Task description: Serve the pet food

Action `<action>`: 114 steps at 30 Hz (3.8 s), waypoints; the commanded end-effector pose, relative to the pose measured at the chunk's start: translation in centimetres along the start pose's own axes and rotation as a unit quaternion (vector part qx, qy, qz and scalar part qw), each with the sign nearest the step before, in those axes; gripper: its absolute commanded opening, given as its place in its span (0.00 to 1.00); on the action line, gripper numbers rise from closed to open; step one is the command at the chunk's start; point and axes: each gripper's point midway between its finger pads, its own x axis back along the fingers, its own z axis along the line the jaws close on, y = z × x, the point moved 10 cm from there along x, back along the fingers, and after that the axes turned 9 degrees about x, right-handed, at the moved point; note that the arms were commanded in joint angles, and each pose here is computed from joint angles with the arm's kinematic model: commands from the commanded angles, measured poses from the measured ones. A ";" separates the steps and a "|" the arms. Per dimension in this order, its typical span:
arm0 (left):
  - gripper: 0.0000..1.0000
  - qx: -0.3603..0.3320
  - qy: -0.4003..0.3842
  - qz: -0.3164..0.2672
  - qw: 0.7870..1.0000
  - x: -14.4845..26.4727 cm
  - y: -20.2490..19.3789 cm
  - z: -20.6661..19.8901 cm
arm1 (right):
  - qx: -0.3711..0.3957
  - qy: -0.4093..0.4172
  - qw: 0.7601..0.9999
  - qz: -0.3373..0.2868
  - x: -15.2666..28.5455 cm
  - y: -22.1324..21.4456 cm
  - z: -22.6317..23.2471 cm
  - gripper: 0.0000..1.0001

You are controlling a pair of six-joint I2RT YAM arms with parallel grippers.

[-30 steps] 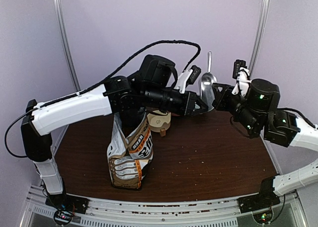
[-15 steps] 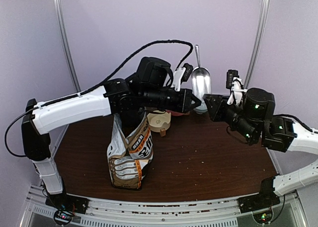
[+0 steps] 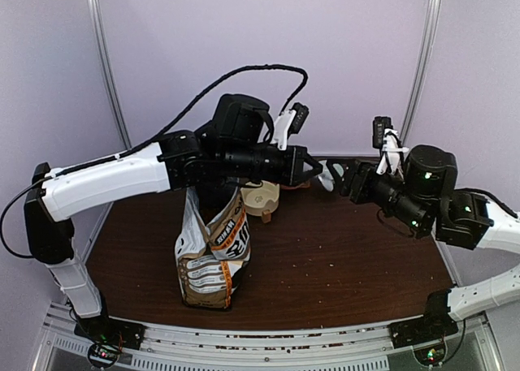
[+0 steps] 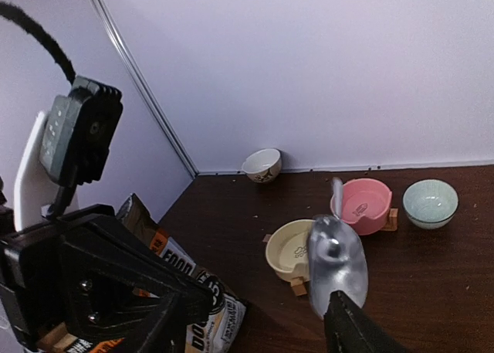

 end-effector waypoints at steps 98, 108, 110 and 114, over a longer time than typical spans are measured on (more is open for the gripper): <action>0.73 0.076 -0.004 -0.001 0.997 11.4 0.7 -0.8 | 0.294 0.131 0.895 0.310 2.3 -4.4 2.3 0.00; 0.69 0.095 0.022 0.044 0.994 9.9 -1.5 1.1 | 0.350 0.132 0.881 0.289 2.1 -2.9 5.0 0.00; 0.66 0.096 0.024 0.048 0.994 9.9 -1.8 1.3 | 0.353 0.133 0.881 0.286 2.0 -2.7 5.1 0.00; 0.50 0.096 0.027 0.049 0.994 9.7 -2.0 1.5 | 0.368 0.133 0.876 0.282 2.2 -2.5 5.5 0.00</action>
